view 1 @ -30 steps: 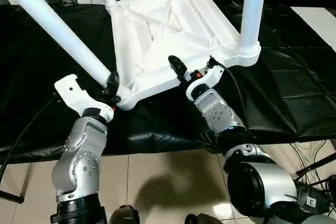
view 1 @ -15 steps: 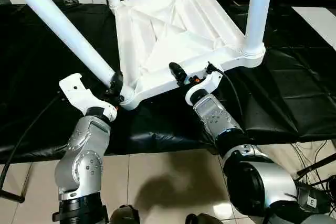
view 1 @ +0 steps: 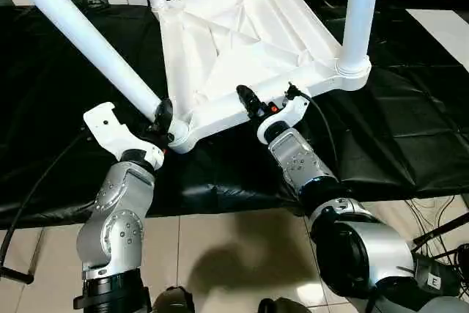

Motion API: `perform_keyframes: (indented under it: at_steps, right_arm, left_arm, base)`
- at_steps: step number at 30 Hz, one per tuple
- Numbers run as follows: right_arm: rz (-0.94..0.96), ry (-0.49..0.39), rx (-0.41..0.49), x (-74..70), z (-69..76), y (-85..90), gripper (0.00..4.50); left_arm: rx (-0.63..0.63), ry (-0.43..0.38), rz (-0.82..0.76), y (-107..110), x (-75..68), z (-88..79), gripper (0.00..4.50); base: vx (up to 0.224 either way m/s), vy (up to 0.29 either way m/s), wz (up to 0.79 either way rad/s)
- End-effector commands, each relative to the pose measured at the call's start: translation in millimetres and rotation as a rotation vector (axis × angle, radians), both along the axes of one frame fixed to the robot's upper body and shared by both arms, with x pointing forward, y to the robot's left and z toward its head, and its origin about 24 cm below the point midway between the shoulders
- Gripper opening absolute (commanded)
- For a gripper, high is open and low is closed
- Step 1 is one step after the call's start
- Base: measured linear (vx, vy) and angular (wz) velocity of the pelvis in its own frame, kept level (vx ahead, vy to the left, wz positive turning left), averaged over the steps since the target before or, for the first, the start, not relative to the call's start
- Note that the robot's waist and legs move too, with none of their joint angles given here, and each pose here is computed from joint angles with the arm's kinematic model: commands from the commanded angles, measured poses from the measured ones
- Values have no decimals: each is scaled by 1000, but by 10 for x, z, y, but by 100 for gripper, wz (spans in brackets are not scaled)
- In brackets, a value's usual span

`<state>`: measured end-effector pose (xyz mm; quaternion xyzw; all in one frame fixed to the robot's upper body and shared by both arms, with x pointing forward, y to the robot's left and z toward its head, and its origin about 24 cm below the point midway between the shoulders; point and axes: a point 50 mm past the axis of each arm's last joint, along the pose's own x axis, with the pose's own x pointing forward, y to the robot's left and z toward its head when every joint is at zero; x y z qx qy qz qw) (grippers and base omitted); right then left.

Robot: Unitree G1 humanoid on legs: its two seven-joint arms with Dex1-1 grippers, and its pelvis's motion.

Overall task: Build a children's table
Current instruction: Flip table

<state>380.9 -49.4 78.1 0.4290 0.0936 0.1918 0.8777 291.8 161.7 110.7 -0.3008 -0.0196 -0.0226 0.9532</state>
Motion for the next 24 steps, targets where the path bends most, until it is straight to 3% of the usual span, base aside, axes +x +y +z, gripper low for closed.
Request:
perform_keyframes:
  at_steps: [1, 8, 11, 13, 15, 21, 24]
  right_arm:
    - [46, -18, 21, -19, 114, 264, 235]
    - [24, -45, 4, 16, 158, 198, 220]
    - [-3, -56, 8, 48, 188, 123, 220]
    - [-13, -63, -2, 58, 195, 92, 219]
    - [-17, -68, -4, 64, 202, 74, 218]
    - [-60, -105, -33, 105, 247, -96, 217]
    - [-101, -130, -49, 136, 287, -274, 216]
  left_arm:
    - [-200, -15, -64, -275, -52, -41, 294]
    - [-232, -41, -41, -204, -64, -8, 370]
    - [-233, -36, -34, -149, -71, -13, 379]
    - [-223, -39, -27, -129, -70, -12, 415]
    - [-221, -52, -12, -97, -67, 2, 418]
    - [-264, -240, 12, 130, -127, 214, 450]
    - [-276, -344, 78, 476, -211, 295, 450]
  base:
    - [0, 0, 0]
    - [0, 0, 0]
    - [0, 0, 0]
    - [0, 0, 0]
    - [0, 0, 0]
    - [0, 0, 0]
    - [0, 0, 0]
